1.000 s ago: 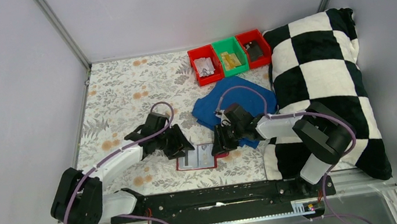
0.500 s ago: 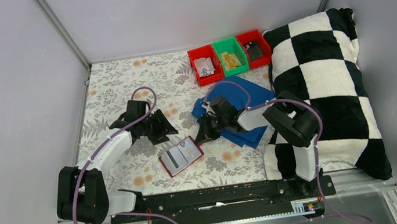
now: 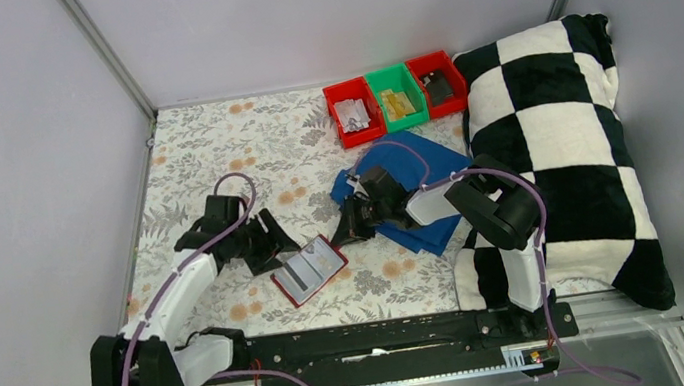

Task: Take the credit cards out of the card holder
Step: Open the card holder at the center of the board.

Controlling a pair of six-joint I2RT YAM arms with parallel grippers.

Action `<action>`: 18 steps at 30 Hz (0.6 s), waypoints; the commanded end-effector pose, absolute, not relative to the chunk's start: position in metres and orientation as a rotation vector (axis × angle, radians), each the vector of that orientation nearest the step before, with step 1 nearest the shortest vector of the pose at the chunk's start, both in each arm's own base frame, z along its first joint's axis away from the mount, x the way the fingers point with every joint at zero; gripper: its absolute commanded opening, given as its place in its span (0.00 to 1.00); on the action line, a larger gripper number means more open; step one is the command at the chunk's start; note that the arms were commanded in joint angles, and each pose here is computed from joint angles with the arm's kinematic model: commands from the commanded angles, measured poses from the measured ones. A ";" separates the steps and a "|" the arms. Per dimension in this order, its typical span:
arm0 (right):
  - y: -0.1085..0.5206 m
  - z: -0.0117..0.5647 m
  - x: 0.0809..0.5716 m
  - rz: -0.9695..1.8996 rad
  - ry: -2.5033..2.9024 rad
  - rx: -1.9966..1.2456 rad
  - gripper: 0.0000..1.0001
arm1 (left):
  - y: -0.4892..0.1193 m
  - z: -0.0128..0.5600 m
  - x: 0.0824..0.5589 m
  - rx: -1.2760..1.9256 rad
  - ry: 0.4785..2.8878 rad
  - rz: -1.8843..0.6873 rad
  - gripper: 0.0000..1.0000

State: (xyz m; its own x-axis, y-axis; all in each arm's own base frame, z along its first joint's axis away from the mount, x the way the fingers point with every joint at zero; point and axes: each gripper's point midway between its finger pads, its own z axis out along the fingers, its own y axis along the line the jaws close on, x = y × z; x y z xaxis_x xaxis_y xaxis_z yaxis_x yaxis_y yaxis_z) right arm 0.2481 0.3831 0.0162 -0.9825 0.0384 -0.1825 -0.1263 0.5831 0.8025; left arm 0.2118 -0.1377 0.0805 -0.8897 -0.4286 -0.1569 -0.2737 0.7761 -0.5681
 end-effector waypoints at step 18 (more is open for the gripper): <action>0.378 0.019 0.241 1.344 2.615 -0.078 0.17 | -0.140 0.054 0.194 -0.693 2.714 -0.830 0.76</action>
